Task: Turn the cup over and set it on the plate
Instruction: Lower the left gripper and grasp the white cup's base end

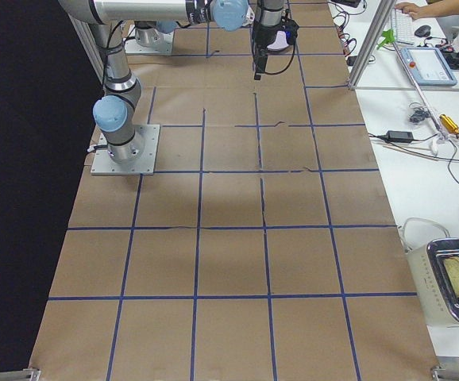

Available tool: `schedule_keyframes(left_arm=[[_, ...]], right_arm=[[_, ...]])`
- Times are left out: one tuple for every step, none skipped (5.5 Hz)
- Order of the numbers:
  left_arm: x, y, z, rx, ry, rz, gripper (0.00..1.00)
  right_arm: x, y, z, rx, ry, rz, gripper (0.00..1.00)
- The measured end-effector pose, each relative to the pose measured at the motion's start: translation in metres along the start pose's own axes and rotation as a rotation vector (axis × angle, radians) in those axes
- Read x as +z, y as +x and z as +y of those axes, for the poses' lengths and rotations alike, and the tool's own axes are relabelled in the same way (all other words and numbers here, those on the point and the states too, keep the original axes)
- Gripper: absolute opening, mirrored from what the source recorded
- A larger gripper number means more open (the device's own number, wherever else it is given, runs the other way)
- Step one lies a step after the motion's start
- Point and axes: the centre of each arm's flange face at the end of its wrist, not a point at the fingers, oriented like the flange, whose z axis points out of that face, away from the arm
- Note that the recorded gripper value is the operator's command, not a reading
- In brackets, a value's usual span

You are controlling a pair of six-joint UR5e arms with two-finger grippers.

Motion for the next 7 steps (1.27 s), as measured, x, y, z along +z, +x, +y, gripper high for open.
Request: schedule_keyframes(left_arm=[[0.036,-0.03,-0.008,0.032,0.011,0.091,0.98],[0.066,-0.051,-0.015,0.055,0.035,0.169,0.98],[0.091,-0.066,-0.019,0.075,0.055,0.23,0.98],[0.114,-0.074,-0.02,0.087,0.076,0.287,0.92],[0.135,-0.075,-0.018,0.08,0.098,0.344,0.65],[0.148,-0.071,-0.015,0.065,0.111,0.384,0.29],[0.149,-0.066,-0.014,0.054,0.111,0.401,0.05]], right_arm=[[0.0,0.0,0.0,0.0,0.0,0.0,1.0],[0.0,0.0,0.0,0.0,0.0,0.0,1.0],[0.0,0.0,0.0,0.0,0.0,0.0,1.0],[0.0,0.0,0.0,0.0,0.0,0.0,1.0],[0.0,0.0,0.0,0.0,0.0,0.0,1.0],[0.0,0.0,0.0,0.0,0.0,0.0,1.0],[0.0,0.0,0.0,0.0,0.0,0.0,1.0]])
